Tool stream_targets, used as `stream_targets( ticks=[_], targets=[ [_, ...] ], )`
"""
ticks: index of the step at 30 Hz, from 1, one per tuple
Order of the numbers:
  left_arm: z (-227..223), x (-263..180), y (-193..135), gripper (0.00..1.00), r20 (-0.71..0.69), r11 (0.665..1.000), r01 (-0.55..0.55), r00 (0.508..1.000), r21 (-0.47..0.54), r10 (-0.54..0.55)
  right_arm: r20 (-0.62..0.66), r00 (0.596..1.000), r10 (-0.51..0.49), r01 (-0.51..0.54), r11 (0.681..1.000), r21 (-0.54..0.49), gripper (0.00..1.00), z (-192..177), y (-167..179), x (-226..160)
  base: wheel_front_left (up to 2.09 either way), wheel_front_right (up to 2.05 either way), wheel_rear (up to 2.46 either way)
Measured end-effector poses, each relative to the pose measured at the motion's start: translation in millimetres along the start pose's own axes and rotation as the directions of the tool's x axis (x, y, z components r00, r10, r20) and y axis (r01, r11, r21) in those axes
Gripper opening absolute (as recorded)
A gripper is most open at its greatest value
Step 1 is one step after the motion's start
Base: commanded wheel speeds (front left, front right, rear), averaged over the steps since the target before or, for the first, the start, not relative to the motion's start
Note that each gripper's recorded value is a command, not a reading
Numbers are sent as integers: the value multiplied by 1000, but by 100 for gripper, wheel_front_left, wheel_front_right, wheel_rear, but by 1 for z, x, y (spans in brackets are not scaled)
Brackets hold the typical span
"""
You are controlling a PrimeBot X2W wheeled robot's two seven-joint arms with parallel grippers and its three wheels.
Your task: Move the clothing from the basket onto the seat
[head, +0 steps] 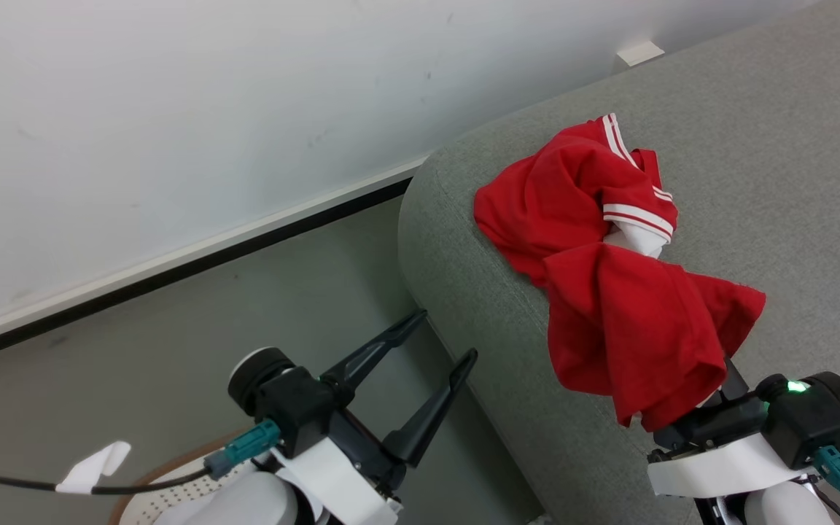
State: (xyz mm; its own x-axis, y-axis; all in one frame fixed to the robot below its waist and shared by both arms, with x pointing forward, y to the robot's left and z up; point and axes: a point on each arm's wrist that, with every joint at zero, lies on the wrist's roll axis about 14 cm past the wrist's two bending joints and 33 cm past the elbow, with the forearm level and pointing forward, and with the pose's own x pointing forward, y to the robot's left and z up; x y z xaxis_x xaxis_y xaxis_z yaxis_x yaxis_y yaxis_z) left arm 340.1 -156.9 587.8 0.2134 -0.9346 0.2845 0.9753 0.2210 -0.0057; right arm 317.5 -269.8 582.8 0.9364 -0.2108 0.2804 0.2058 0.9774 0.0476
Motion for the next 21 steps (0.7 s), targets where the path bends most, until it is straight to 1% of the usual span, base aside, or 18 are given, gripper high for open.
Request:
stream_targets(
  ticks=[5, 9, 12, 15, 21],
  targets=[
    [-10, -1, 2, 100, -10, 1000, 12, 1000, -8, -12, 16, 999, -33, 33, 999, -5, 0, 5, -10, 1, 0, 0, 0],
    [-14, -5, 14, 100, -11, 1000, -5, 1000, -15, 4, 16, 998, -58, 59, 998, -25, 0, 5, -20, 8, 0, 0, 0],
    [-21, -13, 23, 100, -20, 1000, -11, 1000, -26, 10, 55, 994, -91, 96, 991, -89, 0, 17, -36, 22, 0, 0, 0],
    [-27, -26, 38, 100, -30, 999, -34, 999, -31, 34, 103, 988, -117, 128, 985, -118, 0, 30, -49, 40, 0, 0, 0],
    [-46, -63, 79, 100, -71, 993, -111, 992, -43, 107, 105, 982, -155, 172, 967, -187, 0, 28, -65, 80, 0, 0, 0]
  ],
)
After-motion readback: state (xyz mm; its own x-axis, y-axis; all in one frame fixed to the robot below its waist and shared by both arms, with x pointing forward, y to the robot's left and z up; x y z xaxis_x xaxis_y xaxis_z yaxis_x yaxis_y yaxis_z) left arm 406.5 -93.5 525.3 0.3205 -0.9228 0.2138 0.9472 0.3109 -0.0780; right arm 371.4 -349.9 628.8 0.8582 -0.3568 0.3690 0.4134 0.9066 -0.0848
